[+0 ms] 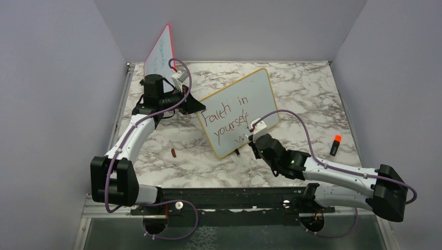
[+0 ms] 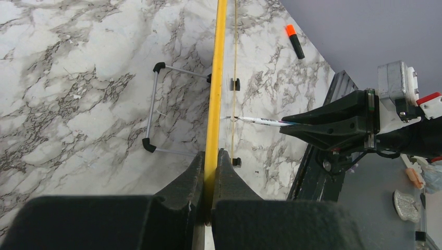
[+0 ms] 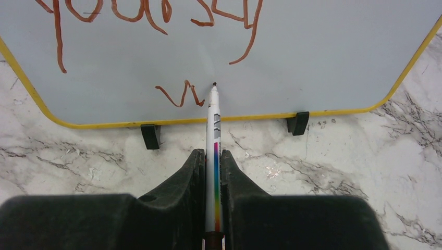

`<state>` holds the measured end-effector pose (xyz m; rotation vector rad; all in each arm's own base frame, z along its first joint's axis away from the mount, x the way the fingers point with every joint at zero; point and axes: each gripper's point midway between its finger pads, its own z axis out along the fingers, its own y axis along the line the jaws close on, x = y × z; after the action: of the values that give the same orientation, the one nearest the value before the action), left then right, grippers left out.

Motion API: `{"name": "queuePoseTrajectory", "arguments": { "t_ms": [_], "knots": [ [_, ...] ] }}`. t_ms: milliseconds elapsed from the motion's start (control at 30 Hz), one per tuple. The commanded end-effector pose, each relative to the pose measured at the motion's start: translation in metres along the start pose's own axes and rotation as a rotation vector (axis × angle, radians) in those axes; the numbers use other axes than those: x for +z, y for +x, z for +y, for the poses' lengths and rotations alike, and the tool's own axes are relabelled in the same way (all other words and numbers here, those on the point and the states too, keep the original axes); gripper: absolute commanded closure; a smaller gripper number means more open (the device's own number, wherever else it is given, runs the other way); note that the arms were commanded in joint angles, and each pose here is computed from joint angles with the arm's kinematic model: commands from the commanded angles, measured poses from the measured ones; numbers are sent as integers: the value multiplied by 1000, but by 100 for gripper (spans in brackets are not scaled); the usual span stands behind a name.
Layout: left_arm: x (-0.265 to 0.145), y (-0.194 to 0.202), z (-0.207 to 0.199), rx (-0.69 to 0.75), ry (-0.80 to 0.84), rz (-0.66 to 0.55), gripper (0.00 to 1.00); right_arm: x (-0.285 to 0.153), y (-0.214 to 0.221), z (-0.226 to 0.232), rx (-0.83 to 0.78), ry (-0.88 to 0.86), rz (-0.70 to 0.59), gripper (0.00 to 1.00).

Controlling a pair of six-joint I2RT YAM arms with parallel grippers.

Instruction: Write a sentence on the whiteboard

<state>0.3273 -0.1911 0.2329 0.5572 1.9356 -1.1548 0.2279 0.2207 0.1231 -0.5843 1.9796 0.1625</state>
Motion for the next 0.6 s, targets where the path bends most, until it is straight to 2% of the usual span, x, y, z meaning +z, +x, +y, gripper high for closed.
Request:
{"name": "queuePoseTrajectory", "arguments": {
  "t_ms": [0,567],
  "knots": [
    [-3,25,34,-46,-143,55,100,-3,-27,-5,35,28,-77,99],
    [-3,25,34,-45,-144,53,100,2,-1,6,26,-15,10,99]
  ]
}}
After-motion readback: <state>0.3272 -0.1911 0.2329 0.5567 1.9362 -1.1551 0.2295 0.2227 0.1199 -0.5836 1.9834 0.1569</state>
